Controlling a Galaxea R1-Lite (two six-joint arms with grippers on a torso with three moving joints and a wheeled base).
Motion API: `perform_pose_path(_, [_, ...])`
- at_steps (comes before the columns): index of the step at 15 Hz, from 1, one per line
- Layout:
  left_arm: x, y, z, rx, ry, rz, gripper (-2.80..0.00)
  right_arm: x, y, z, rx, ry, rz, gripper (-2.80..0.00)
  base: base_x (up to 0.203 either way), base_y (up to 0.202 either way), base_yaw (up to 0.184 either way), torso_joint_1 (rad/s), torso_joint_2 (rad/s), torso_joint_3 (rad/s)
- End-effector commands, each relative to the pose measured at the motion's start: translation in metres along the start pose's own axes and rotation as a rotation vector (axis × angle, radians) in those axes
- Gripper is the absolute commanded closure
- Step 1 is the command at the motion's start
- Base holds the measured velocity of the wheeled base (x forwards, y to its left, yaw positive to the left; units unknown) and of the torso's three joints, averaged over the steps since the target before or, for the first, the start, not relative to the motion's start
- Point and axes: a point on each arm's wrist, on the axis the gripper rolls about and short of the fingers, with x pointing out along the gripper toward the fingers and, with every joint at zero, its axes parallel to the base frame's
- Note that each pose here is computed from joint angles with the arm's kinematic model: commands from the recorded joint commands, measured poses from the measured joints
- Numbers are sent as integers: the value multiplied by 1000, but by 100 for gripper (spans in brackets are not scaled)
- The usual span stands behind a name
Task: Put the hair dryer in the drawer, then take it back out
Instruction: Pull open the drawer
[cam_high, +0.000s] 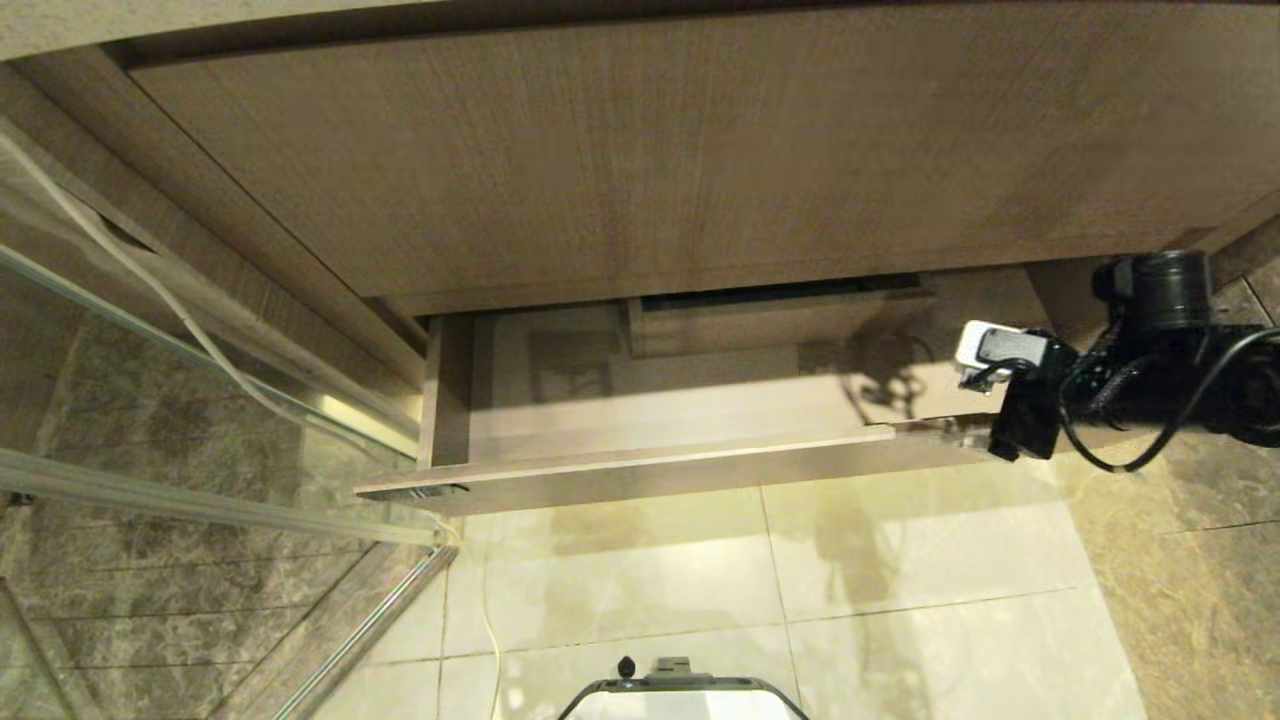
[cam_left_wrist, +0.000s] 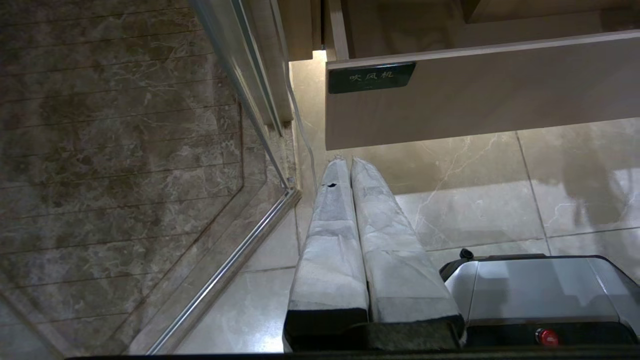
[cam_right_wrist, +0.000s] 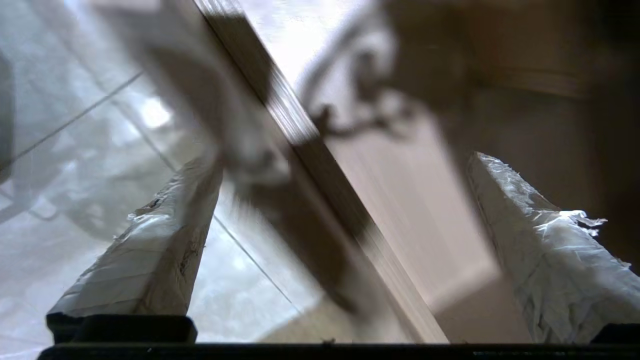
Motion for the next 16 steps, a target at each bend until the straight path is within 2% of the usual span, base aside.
perform_pose_path(1, [0, 0, 0, -1, 0, 1, 0, -87, 7, 15, -21, -1, -104, -280, 0, 0, 0, 0, 0, 0])
perform_pose_path(4, [0, 0, 0, -1, 1, 1, 0, -178, 46, 13, -17, 32, -187, -280, 0, 0, 0, 0, 0, 0])
perform_pose_path(5, [0, 0, 0, -1, -1, 1, 0, -200, 62, 9, -8, 60, -190, 0, 0, 0, 0, 0, 0, 0])
perform_pose_path(7, [0, 0, 0, -1, -1, 1, 0, -230, 86, 4, 34, 128, -211, 0, 0, 0, 0, 0, 0, 0])
perform_pose_path(9, [0, 0, 0, -1, 0, 3, 0, -250, 92, 2, 182, 192, -298, 0, 0, 0, 0, 0, 0, 0])
perform_pose_path(12, [0, 0, 0, -1, -1, 1, 0, -272, 99, 5, 404, 138, -423, 0, 0, 0, 0, 0, 0, 0])
perform_pose_path(15, [0, 0, 0, -1, 1, 1, 0, -278, 107, 4, 597, 95, -446, 0, 0, 0, 0, 0, 0, 0])
perform_pose_path(16, [0, 0, 0, -1, -1, 1, 0, -279, 111, 2, 623, 93, -443, 0, 0, 0, 0, 0, 0, 0])
